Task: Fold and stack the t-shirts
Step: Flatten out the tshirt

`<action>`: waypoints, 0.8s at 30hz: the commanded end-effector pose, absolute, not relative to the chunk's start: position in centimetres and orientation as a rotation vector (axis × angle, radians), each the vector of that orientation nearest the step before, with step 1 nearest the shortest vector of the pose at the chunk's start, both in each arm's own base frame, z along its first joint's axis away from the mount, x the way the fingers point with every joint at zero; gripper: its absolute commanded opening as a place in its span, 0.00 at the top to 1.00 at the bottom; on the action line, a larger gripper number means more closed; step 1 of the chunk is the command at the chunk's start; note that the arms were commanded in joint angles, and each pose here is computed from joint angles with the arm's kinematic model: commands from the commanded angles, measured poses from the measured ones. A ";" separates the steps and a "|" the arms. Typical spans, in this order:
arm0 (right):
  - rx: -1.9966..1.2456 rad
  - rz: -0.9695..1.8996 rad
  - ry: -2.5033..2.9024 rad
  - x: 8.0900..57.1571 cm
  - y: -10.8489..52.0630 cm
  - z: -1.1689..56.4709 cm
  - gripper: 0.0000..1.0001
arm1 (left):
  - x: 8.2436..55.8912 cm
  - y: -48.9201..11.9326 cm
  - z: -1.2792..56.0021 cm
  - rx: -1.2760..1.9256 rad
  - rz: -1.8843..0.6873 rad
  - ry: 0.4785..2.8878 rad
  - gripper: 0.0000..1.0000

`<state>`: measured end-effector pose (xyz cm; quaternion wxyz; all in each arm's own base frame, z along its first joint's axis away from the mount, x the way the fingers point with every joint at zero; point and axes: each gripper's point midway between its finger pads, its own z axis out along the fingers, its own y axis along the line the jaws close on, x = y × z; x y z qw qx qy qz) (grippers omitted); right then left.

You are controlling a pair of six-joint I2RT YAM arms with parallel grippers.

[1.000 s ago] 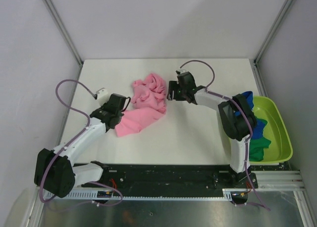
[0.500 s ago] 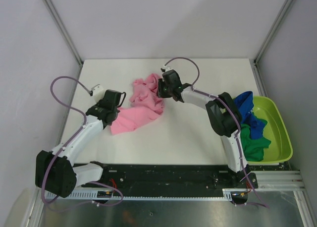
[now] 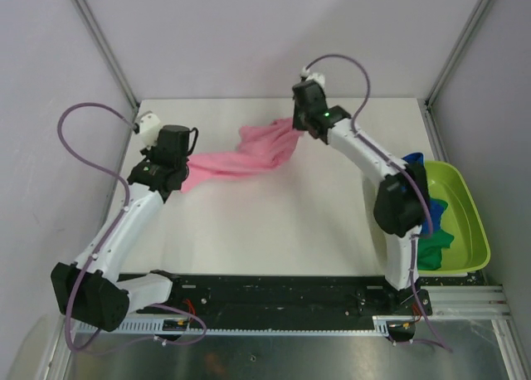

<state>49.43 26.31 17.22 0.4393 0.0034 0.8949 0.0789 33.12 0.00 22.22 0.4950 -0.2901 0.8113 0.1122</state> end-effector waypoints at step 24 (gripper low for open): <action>0.178 0.280 2.063 55.5 18.3 27.5 1.00 | 34.8 5.8 28.6 -0.861 0.231 1.802 1.00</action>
